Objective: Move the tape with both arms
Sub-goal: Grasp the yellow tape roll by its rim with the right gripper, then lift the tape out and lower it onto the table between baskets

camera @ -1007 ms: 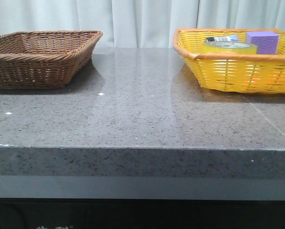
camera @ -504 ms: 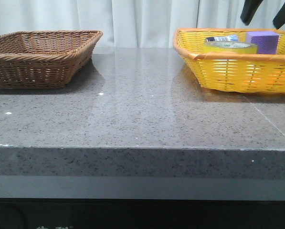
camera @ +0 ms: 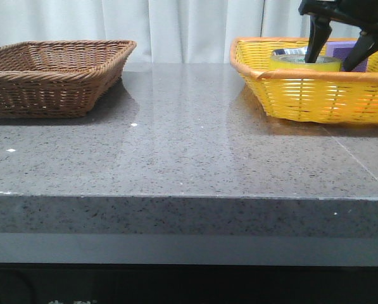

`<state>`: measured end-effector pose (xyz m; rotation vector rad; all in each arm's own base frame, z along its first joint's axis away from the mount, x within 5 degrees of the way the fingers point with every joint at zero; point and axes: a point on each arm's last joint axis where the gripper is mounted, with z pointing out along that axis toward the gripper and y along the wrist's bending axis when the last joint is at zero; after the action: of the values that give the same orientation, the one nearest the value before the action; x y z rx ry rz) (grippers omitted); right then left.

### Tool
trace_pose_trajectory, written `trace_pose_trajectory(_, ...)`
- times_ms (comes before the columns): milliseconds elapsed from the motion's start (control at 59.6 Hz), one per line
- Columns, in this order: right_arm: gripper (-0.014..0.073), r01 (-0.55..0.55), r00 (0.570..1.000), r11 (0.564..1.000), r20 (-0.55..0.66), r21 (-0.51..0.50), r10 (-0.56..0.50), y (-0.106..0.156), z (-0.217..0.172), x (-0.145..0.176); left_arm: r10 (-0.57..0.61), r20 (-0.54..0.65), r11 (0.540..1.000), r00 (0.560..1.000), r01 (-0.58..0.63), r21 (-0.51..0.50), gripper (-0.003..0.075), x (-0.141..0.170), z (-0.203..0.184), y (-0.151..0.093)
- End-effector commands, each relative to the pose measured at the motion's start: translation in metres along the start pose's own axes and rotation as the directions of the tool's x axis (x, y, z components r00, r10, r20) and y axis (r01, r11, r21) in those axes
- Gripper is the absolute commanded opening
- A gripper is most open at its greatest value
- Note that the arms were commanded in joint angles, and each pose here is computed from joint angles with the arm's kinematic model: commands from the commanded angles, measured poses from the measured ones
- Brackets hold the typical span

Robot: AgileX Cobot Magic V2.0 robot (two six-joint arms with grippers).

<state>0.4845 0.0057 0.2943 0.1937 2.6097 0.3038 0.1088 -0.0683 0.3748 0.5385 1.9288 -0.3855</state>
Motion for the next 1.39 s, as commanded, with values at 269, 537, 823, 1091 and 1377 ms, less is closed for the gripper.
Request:
trace_pose_trajectory(269, 0.0192, 0.007, 0.992, 1.0, 0.126, -0.021, -0.004, 0.006, -0.021, -0.014, -0.006, 0.107, 1.0, 0.994, 0.005, 0.011, 0.0481, -0.016, -0.006, -0.002)
trace_pose_trajectory(537, 0.0057, 0.005, 0.99, 0.998, 0.141, -0.056, 0.003, 0.012, -0.032, -0.018, -0.006, 0.107, 1.0, 0.994, 0.005, 0.011, 0.0481, -0.016, -0.006, -0.002)
trace_pose_trajectory(823, 0.0057, 0.045, 0.983, 0.996, 0.179, -0.071, -0.032, 0.024, -0.087, -0.02, -0.006, 0.107, 1.0, 0.994, 0.005, 0.011, 0.0481, -0.016, -0.006, -0.002)
trace_pose_trajectory(1091, 0.0057, 0.187, 0.954, 0.979, 0.253, -0.083, -0.16, 0.053, -0.146, -0.006, -0.006, 0.107, 1.0, 0.994, 0.005, 0.011, 0.0481, -0.016, -0.006, -0.002)
trace_pose_trajectory(1377, 0.0057, 0.446, 0.863, 0.888, 0.314, -0.111, -0.395, 0.11, -0.182, 0.024, -0.006, 0.107, 1.0, 0.994, 0.005, 0.011, 0.0481, -0.016, -0.006, -0.002)
